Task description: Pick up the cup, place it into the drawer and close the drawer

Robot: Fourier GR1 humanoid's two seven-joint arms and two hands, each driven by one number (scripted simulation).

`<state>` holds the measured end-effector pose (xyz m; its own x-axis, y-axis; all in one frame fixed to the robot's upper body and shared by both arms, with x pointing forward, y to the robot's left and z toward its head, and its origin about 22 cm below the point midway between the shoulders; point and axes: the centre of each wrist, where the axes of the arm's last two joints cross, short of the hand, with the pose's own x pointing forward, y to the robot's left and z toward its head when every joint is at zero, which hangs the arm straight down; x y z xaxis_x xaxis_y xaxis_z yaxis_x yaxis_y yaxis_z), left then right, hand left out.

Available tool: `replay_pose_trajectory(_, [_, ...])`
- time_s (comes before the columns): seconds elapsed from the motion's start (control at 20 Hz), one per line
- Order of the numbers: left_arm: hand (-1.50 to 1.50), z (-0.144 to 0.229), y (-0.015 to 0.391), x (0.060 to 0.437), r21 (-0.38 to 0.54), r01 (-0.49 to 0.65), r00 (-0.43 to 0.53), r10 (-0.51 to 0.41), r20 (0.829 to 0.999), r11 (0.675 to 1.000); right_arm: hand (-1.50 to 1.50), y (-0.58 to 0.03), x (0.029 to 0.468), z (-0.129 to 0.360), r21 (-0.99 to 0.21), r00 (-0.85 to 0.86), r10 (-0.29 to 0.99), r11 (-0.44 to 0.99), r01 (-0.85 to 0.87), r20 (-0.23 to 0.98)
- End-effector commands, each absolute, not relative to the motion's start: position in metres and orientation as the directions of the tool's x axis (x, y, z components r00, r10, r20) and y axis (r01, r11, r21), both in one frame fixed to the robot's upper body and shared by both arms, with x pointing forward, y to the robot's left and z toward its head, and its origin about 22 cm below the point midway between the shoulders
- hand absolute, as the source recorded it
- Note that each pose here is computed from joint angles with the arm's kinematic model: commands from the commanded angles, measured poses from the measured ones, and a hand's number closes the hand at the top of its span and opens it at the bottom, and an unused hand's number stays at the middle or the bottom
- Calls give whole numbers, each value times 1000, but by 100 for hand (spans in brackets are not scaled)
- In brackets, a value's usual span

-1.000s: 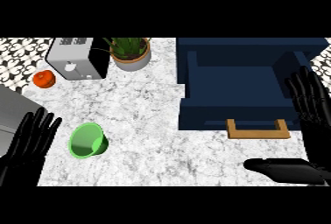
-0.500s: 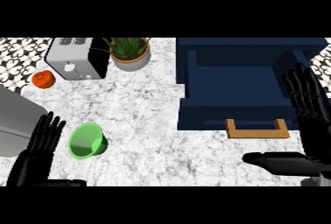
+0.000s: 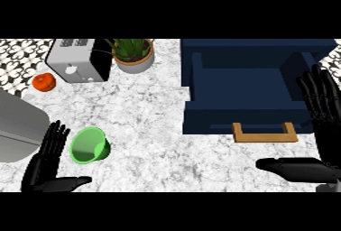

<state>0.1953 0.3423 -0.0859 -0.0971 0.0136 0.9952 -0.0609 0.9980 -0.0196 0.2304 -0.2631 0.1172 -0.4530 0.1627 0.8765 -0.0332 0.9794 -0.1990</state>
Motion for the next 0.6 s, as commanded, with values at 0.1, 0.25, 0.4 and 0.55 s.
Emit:
replay_pose_trajectory(0.1, [-150, -120, 358, 202, -61, -81, -97, 53, 994, 995, -150, -264, 228, 104, -207, -436, 169, 978, -41, 884])
replay_pose_trajectory(0.25, [-150, -136, 358, 202, -50, -82, -95, 42, 995, 995, -150, -242, 217, 127, -200, -459, 157, 979, -46, 875])
replay_pose_trajectory(0.4, [-150, -142, 363, 206, -58, -75, -103, 51, 993, 995, -150, -255, 232, 114, -215, -455, 166, 975, -59, 875])
replay_pose_trajectory(0.55, [-150, -150, 362, 206, -89, -78, -131, 78, 988, 993, -150, -263, 241, 113, -178, -449, 138, 983, -47, 883])
